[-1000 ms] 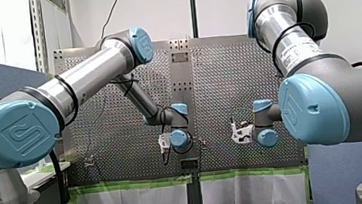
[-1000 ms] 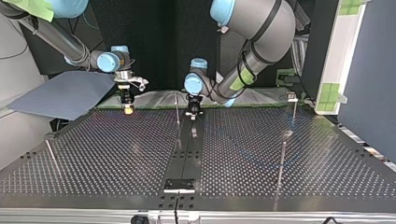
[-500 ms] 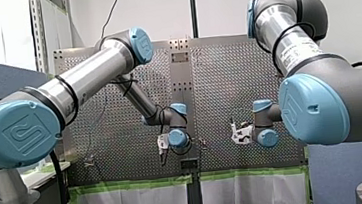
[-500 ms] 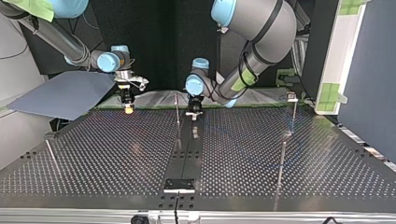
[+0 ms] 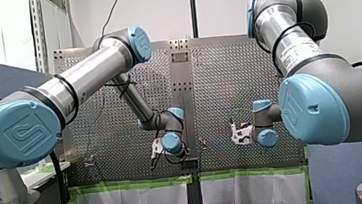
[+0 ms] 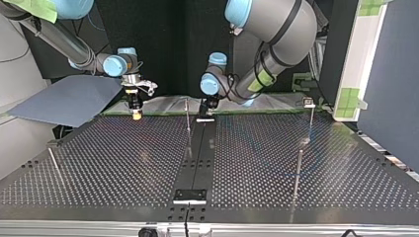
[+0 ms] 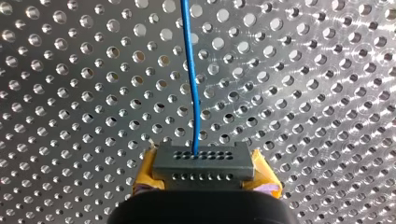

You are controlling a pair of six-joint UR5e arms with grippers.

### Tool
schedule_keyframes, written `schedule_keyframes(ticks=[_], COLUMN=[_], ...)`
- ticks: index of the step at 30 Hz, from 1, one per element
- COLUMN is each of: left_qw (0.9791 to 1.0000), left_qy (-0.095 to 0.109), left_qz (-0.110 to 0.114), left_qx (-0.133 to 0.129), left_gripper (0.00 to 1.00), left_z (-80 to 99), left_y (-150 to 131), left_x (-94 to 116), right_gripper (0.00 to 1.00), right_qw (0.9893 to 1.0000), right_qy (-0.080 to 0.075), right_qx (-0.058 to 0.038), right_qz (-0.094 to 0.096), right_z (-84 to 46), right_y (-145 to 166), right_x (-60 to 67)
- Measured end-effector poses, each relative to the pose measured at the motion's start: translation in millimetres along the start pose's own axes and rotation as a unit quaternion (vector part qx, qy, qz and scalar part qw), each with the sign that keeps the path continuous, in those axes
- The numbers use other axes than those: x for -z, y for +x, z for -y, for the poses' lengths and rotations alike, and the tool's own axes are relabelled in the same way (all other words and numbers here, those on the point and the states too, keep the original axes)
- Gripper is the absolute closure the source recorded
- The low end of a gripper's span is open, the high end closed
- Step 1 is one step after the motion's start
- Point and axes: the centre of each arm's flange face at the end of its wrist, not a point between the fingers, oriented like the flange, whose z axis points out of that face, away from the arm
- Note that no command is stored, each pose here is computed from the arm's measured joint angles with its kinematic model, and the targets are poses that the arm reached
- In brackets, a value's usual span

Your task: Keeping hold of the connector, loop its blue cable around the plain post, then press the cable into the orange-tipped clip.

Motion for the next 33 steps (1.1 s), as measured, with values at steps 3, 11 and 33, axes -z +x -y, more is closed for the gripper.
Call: schedule_keyframes(ticks=[3, 11, 33], left_qw=[0.9999, 0.999, 0.9961], left_qy=[0.009, 0.03, 0.087], left_qz=[0.01, 0.029, 0.013], left_qx=[0.001, 0.015, -0.002], left_gripper=[0.0, 0.0, 0.0], left_z=[-0.1, -0.5, 32.1], left_y=[-6, -28, -28], left_x=[6, 35, 83], right_gripper=[1.0, 1.0, 1.0], right_qw=[1.0, 1.0, 0.9999], right_qy=[0.001, 0.003, 0.005], right_qx=[0.0003, 0.0004, 0.0003], right_qz=[0.002, 0.007, 0.01], right_z=[1.0, 2.9, 3.4], right_y=[0, -1, -2], right_x=[0.6, 1.7, 2.4])
